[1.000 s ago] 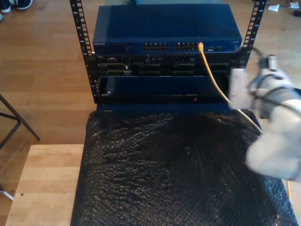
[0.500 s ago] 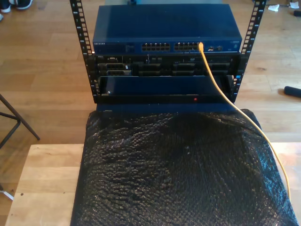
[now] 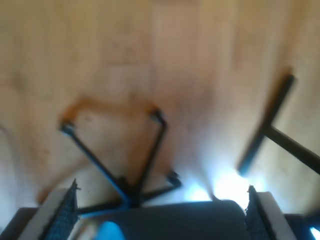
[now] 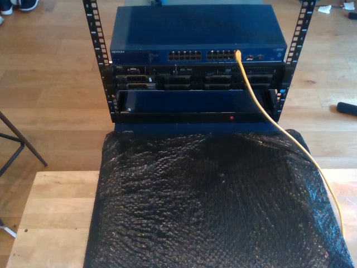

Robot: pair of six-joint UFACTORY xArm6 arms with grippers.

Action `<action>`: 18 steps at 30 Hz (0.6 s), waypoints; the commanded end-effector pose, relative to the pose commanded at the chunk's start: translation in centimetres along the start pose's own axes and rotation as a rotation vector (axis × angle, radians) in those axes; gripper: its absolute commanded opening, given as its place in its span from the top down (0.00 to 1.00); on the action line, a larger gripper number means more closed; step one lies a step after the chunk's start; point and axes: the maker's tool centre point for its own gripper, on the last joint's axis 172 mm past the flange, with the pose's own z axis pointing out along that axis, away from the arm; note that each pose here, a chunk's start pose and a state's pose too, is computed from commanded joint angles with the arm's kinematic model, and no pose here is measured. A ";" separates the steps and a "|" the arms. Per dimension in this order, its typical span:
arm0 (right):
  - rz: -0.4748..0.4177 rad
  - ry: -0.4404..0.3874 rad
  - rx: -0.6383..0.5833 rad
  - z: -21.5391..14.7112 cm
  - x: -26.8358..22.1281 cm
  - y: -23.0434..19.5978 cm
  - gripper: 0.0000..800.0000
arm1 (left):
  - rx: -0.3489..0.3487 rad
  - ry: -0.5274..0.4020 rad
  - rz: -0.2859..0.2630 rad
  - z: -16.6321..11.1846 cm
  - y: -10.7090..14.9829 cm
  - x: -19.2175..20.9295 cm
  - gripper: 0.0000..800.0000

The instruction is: Grab the cable and plug it in

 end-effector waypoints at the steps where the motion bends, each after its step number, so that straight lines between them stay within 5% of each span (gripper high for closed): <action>1: 0.003 0.023 0.018 -0.1 0.3 -1.1 0.00 | 0.000 0.000 0.000 0.0 0.0 0.0 0.00; 18: 0.012 0.166 0.276 -0.4 2.9 -16.7 0.00 | 0.000 0.000 0.000 0.0 0.0 0.0 0.00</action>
